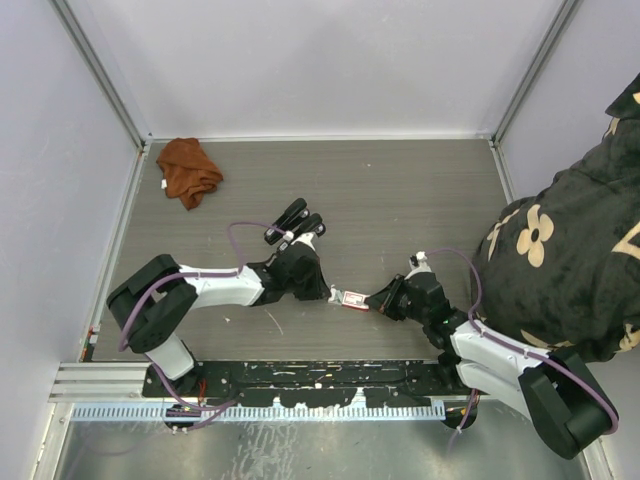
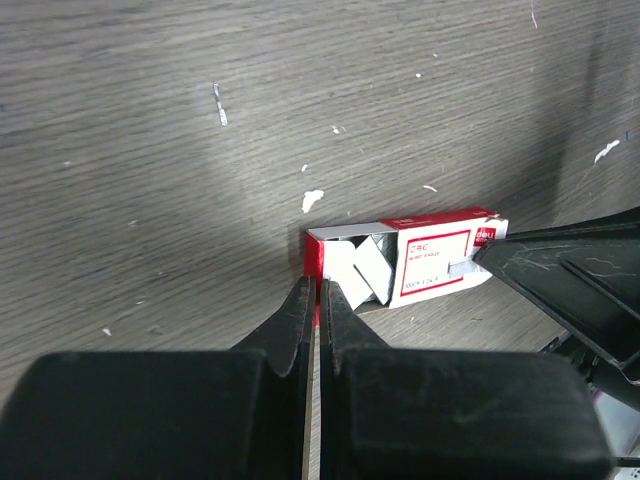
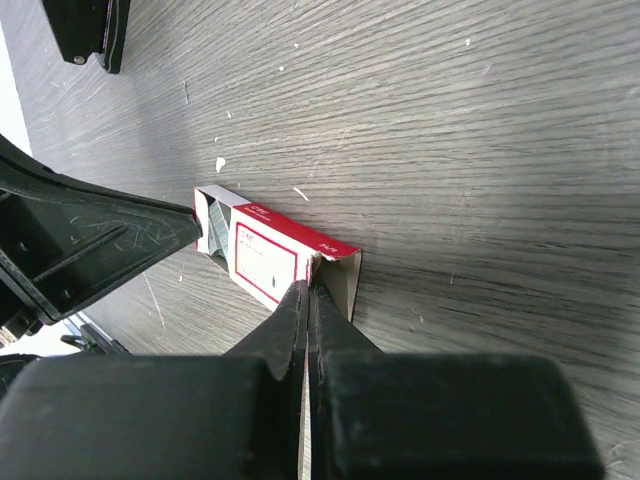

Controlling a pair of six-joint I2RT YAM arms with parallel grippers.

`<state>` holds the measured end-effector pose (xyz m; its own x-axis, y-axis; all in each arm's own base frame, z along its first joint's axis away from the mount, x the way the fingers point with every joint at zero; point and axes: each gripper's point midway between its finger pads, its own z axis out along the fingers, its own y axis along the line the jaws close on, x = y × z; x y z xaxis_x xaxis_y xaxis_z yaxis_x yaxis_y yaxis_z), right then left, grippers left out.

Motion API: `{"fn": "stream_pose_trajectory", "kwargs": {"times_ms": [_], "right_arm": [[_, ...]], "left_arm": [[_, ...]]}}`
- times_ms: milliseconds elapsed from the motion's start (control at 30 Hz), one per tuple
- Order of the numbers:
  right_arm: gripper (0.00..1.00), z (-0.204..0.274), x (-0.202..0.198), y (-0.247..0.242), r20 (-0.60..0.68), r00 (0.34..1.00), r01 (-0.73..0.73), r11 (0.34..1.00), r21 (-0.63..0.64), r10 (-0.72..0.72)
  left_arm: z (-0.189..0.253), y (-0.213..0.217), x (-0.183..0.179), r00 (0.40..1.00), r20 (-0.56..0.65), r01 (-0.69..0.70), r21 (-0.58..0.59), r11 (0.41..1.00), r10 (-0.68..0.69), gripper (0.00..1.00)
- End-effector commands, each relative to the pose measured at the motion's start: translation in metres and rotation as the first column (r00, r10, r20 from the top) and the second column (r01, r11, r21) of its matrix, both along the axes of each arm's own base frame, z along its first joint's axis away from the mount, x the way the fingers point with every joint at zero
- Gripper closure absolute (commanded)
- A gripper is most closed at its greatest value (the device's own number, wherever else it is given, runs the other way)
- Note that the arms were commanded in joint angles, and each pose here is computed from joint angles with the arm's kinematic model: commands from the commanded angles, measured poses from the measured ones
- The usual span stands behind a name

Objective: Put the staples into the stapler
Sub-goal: Open the staple box at the center of the board.

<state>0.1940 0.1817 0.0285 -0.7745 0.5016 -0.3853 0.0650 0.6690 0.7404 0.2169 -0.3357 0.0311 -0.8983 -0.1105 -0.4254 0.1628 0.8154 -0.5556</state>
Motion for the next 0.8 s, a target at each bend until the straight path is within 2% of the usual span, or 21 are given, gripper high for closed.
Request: {"fn": "stream_pose_trajectory", "kwargs": {"times_ms": [0, 767], "right_arm": [[0.99, -0.005, 0.001, -0.007, -0.001, 1.000, 0.027, 0.999, -0.034, -0.027], [0.99, -0.005, 0.004, -0.007, -0.003, 1.000, 0.006, 0.997, -0.075, -0.006]], "left_arm": [[-0.003, 0.019, 0.010, 0.998, 0.035, -0.053, 0.043, 0.998, 0.051, 1.00], [-0.003, 0.041, 0.011, 0.998, 0.035, -0.051, 0.074, 0.996, 0.049, 1.00]]}}
